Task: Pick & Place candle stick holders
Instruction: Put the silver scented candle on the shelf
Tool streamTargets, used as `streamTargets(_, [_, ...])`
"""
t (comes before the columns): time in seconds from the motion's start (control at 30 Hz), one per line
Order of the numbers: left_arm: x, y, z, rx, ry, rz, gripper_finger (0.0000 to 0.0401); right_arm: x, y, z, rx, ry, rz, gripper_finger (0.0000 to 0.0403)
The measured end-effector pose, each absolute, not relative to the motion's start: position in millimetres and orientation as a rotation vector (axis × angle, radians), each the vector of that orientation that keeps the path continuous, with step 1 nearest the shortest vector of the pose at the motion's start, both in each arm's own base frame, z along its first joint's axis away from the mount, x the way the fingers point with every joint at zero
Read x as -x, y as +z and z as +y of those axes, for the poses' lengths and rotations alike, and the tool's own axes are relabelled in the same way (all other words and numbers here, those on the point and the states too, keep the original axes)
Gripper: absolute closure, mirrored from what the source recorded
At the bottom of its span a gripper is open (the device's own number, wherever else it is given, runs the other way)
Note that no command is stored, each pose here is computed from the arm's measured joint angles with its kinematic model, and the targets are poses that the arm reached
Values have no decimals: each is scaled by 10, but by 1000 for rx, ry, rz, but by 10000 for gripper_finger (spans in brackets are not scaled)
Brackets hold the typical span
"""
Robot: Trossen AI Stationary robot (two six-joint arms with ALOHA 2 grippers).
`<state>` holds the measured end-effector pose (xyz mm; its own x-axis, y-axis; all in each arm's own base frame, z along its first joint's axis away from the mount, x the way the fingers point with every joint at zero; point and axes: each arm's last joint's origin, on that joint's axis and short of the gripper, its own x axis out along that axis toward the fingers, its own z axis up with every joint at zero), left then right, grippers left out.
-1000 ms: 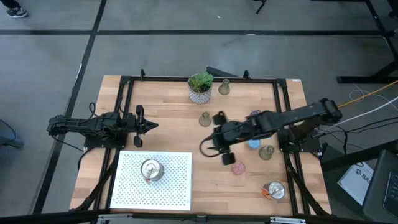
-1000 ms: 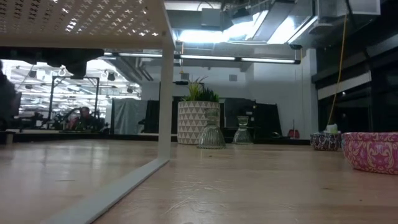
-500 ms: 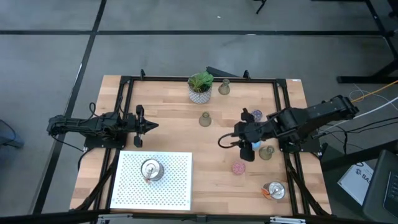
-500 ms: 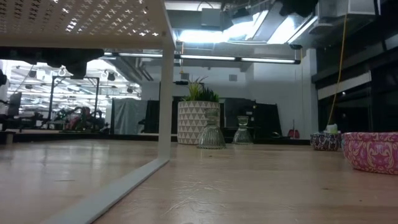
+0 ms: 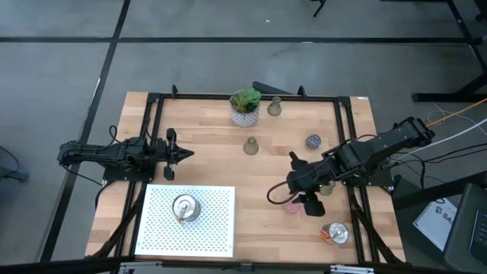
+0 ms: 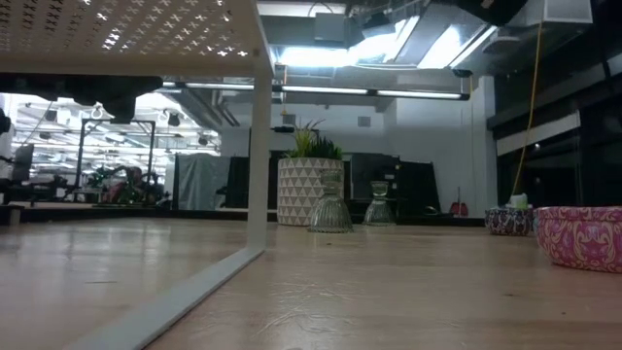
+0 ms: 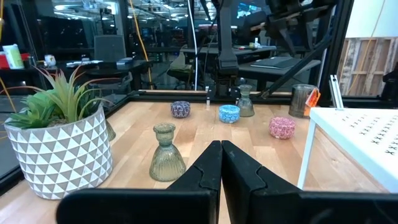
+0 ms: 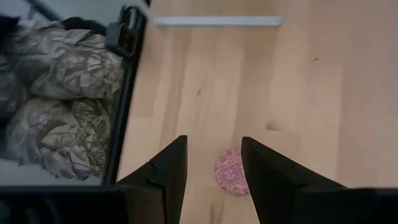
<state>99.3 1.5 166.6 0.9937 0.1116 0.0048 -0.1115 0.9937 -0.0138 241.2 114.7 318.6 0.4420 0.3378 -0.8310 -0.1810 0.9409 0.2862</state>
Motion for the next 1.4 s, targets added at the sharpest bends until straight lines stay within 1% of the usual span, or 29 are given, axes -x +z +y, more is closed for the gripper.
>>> streamTargets(0.1, [-993, 1667, 15, 14, 112, -6, 397, -2388, 3203, 1176, -175, 362, 1069, 249])
streamTargets(0.23, [-993, 1666, 15, 14, 112, -6, 397, -2364, 3201, 1232, -273, 322, 1096, 249])
streamTargets(0.33, [-993, 1667, 15, 14, 112, -6, 397, -2358, 3200, 1240, -283, 320, 1102, 249])
streamTargets(0.53, [-993, 1667, 15, 14, 112, -6, 397, -2271, 3147, 1228, -265, 299, 1208, 249])
streamTargets(0.63, [-993, 1667, 15, 14, 112, -6, 397, -2204, 3123, 1288, -210, 330, 1249, 249])
streamTargets(0.77, [-992, 1668, 15, 14, 112, -6, 397, -2101, 3115, 1431, -134, 343, 1249, 243])
streamTargets(0.83, [-993, 1667, 15, 14, 112, -6, 397, -2048, 3111, 1513, -97, 340, 1237, 228])
streamTargets(0.93, [-993, 1667, 15, 14, 112, -6, 397, -1985, 3087, 1636, -49, 364, 1236, 184])
streamTargets(1.07, [-993, 1667, 15, 14, 112, -6, 397, -1885, 3044, 1763, 6, 401, 1270, 93])
streamTargets(1.13, [-993, 1666, 15, 14, 112, -6, 397, -1840, 3011, 1815, 14, 392, 1303, 42])
streamTargets(1.17, [-993, 1667, 15, 14, 112, -6, 397, -1818, 2989, 1845, 12, 382, 1323, 23])
streamTargets(1.2, [-993, 1666, 15, 14, 112, -5, 397, -1791, 2966, 1878, 13, 372, 1345, 13])
streamTargets(1.33, [-993, 1667, 15, 14, 112, -6, 397, -1676, 2857, 2017, 27, 294, 1423, 22])
streamTargets(1.4, [-993, 1667, 15, 14, 112, -6, 397, -1640, 2808, 2072, 21, 252, 1451, 18])
